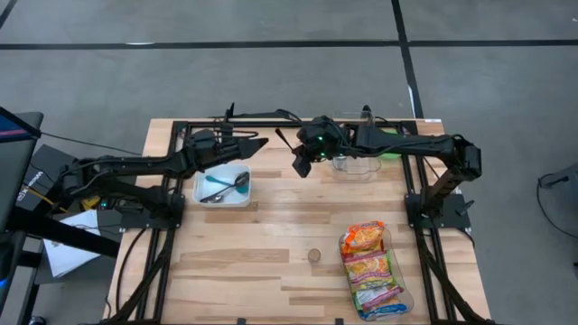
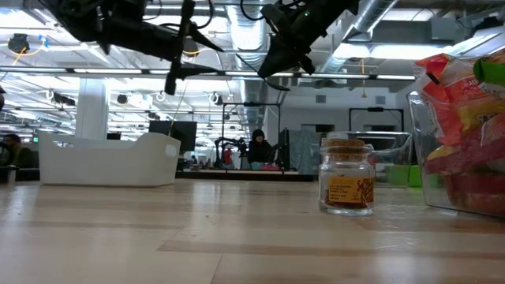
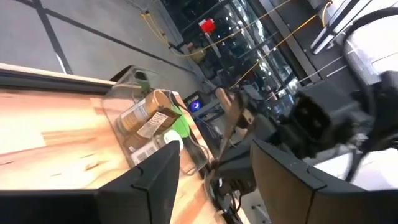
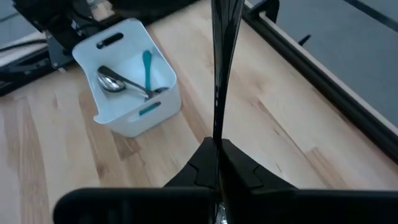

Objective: Pick & Place Food Item
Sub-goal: Put the black spoon into the white bin

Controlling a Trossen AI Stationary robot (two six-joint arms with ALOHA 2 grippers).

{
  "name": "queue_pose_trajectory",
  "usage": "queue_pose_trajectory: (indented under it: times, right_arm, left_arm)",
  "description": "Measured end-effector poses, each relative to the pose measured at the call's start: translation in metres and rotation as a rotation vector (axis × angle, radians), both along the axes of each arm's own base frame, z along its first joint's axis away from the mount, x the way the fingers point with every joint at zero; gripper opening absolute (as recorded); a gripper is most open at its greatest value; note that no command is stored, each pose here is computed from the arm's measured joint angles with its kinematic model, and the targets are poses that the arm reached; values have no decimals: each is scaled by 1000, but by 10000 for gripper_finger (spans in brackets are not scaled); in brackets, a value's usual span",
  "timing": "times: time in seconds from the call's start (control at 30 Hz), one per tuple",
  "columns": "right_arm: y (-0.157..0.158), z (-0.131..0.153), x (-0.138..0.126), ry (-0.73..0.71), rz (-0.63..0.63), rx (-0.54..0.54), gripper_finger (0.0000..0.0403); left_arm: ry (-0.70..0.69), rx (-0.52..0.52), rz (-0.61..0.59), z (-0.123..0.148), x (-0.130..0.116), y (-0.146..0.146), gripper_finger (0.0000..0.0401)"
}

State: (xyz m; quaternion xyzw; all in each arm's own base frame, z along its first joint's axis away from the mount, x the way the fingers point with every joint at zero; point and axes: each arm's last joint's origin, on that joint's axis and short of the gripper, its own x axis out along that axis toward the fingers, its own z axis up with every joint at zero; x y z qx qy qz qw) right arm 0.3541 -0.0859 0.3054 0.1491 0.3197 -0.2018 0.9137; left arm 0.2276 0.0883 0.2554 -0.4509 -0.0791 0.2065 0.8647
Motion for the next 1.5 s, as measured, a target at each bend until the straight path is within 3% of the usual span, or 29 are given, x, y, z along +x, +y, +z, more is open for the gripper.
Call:
queue_pose_trajectory:
  times: [0.57, 1.0, 1.23, 1.43, 1.5]
  right_arm:
    - [0, -1, 0, 15, 15, -17, 0]
    - [-1, -1, -1, 18, 25, -32, 0]
    - [-3, -1, -1, 20, 23, -36, 0]
    - [-6, 0, -1, 11, 16, -38, 0]
    - [-6, 0, -1, 6, 15, -39, 0]
  left_arm:
    - [-17, 22, -12, 5, 43, 16, 186]
    - [-64, 39, -10, 3, 50, 18, 170]
    - [-52, 60, -9, 3, 50, 19, 126]
    - [-29, 92, 3, 2, 50, 19, 20]
    - [-21, 101, 12, 1, 49, 19, 10]
